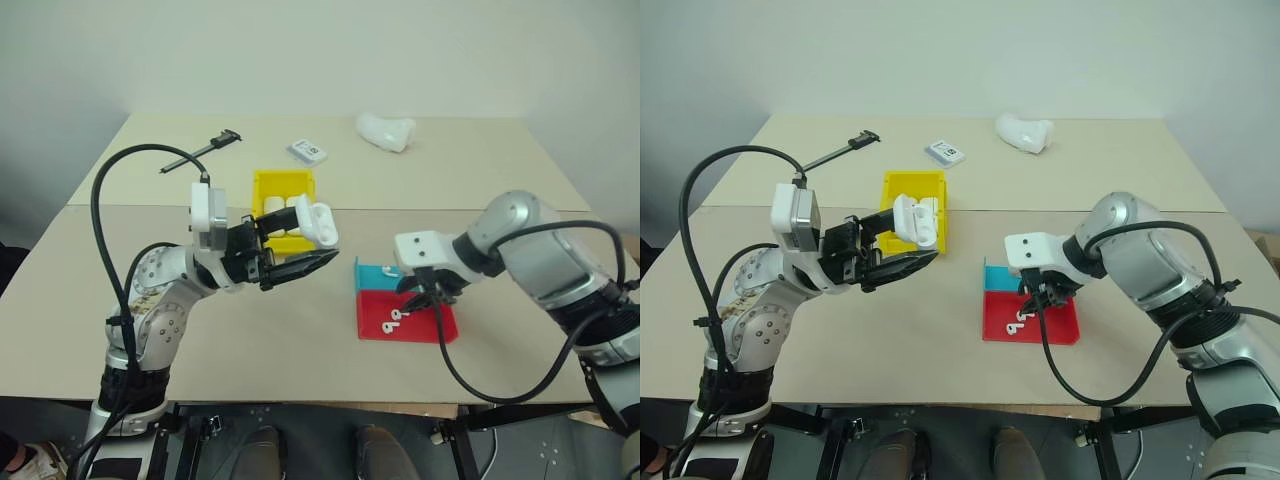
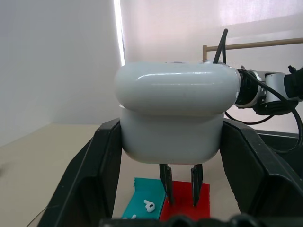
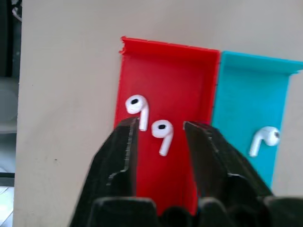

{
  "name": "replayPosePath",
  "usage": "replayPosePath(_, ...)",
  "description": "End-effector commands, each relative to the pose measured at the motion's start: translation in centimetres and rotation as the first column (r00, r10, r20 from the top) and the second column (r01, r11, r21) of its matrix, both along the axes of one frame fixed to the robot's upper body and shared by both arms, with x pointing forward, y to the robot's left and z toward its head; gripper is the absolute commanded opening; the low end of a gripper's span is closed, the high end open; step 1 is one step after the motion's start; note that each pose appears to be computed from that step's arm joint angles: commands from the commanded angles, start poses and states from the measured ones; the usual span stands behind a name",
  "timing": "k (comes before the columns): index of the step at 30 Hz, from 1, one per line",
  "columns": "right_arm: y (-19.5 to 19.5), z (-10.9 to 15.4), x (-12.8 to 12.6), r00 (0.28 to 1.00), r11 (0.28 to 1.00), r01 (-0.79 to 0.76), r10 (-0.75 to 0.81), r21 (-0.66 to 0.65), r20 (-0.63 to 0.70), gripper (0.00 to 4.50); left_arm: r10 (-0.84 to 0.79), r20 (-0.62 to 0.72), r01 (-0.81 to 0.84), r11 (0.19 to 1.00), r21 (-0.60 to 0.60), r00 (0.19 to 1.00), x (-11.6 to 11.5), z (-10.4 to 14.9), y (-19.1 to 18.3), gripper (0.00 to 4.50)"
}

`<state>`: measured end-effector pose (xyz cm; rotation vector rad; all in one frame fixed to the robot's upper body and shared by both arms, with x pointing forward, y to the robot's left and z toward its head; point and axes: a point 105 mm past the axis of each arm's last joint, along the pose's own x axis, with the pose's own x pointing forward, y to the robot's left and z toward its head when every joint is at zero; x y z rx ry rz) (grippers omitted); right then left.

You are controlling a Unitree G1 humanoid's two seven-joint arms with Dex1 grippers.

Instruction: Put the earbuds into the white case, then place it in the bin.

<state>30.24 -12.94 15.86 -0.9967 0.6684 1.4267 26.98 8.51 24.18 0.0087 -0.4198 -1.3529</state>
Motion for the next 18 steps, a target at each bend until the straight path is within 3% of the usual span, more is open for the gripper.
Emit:
replayPosePath(1, 0.5, 0.0, -0.3, 1.0, 1.0, -0.003, 0.003, -0.01, 0.017, 1.73, -0.02, 0.05, 0.02, 1.0, -0.016, 0.999, -0.8, 1.0, -0.2, 2.79)
replayPosePath(18, 0.4, -2.4, 0.9, 0.991, 0.992, 0.093, -0.085, -0.085, 0.099, 1.73, -0.023, 0.043, 0.023, 1.0, -0.008, 0.999, -0.9, 0.7, -0.3, 2.79)
